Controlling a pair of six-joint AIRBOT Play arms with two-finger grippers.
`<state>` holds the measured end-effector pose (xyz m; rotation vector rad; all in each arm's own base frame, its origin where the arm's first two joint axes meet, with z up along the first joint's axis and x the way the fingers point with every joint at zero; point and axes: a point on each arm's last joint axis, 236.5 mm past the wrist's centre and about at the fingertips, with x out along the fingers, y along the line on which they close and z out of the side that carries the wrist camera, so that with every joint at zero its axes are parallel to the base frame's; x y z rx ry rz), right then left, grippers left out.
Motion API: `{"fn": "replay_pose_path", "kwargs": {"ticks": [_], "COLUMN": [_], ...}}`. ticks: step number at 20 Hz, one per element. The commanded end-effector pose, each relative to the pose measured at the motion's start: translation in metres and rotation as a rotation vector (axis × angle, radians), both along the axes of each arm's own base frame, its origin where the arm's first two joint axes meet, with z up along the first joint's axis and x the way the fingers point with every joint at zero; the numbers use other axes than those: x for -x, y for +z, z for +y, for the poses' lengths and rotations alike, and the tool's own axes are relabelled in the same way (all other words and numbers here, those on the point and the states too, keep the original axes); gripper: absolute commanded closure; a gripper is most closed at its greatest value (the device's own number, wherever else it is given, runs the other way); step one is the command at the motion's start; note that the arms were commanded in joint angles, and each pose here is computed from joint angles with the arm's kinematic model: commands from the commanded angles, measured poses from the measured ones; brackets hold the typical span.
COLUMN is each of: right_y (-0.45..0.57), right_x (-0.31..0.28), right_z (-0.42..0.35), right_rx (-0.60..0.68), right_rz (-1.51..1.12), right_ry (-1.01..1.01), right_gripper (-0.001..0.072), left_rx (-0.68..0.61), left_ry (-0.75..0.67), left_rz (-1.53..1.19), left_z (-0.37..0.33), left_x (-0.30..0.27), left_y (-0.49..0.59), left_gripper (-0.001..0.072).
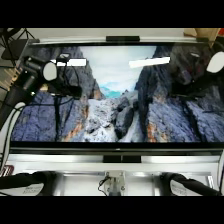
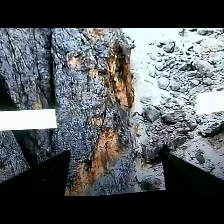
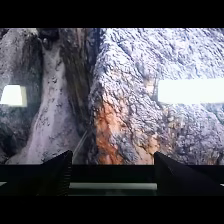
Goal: Fold the shirts.
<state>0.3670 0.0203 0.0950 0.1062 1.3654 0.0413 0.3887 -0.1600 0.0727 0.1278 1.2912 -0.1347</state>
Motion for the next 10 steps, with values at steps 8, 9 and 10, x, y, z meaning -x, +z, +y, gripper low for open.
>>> {"fn": "replay_pose_path", "kwargs": {"ticks": [8,9,10], "right_y": [-0.0006,-0.0006,-0.0006], "right_x": [-0.0037,-0.0037,-0.0037], "right_z": [0.0083,0.0083,0.0083], "right_rx": [-0.013,-0.013,-0.013], "right_rz": [-0.004,-0.004,-0.004], "right_ry": [0.023,0.023,0.023], "right_gripper": [0.0082,0.0082,0.0082], "left_rx": [-0.009,-0.008,-0.008], "left_ry": [-0.078,-0.077,-0.077], "left_rz": [-0.047,-0.048,-0.049], "left_z": [-0.0035,-0.0036,-0.0037], "left_x": [-0.0107,-0.0109,-0.0111], "left_y": [-0.0062,-0.0061,-0.006], "left_gripper": [0.003,0.003,0.003]}}
